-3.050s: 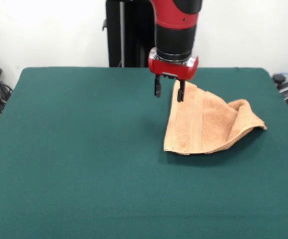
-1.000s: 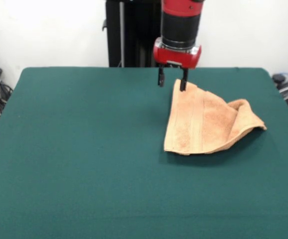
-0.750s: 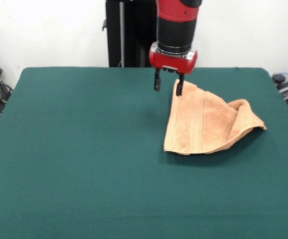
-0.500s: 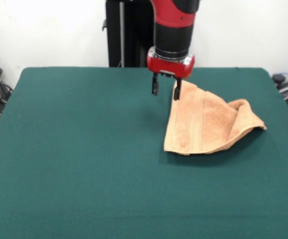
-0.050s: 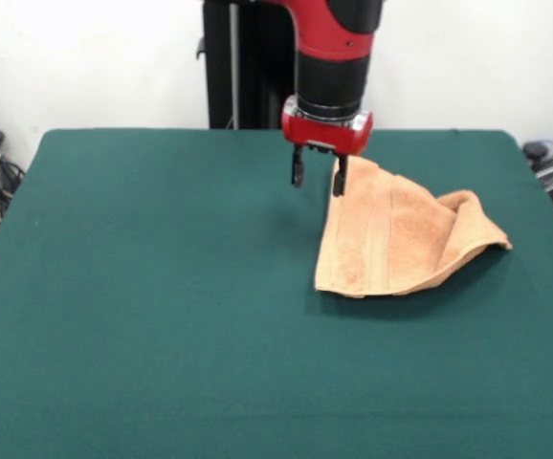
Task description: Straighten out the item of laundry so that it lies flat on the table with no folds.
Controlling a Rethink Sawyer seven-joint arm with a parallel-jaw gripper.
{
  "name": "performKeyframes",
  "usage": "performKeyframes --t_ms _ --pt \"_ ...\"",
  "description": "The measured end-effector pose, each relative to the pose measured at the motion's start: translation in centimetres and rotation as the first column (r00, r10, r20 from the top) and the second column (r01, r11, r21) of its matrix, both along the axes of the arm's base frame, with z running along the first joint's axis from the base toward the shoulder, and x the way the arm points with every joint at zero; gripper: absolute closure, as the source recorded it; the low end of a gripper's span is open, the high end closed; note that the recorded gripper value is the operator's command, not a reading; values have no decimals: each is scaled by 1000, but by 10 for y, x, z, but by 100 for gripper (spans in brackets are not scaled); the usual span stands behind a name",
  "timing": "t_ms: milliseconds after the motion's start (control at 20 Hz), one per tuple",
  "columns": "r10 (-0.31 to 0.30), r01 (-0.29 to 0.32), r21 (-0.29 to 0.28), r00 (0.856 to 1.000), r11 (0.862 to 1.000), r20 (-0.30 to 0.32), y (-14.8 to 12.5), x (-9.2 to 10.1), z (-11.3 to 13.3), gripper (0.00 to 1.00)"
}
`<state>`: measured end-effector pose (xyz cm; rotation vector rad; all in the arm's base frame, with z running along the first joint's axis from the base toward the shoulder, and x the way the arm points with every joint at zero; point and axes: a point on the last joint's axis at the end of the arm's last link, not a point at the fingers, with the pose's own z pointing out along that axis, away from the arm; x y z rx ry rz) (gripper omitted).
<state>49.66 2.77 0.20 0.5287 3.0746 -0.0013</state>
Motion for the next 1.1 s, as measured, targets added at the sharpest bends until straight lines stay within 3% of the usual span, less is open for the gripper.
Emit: performKeyframes --t_ms 550,1100 --pt "-11 11 14 1000 1000 -3 -16 -4 -1 0" --pt "-5 5 28 1000 1000 -10 -25 2 -25 0"
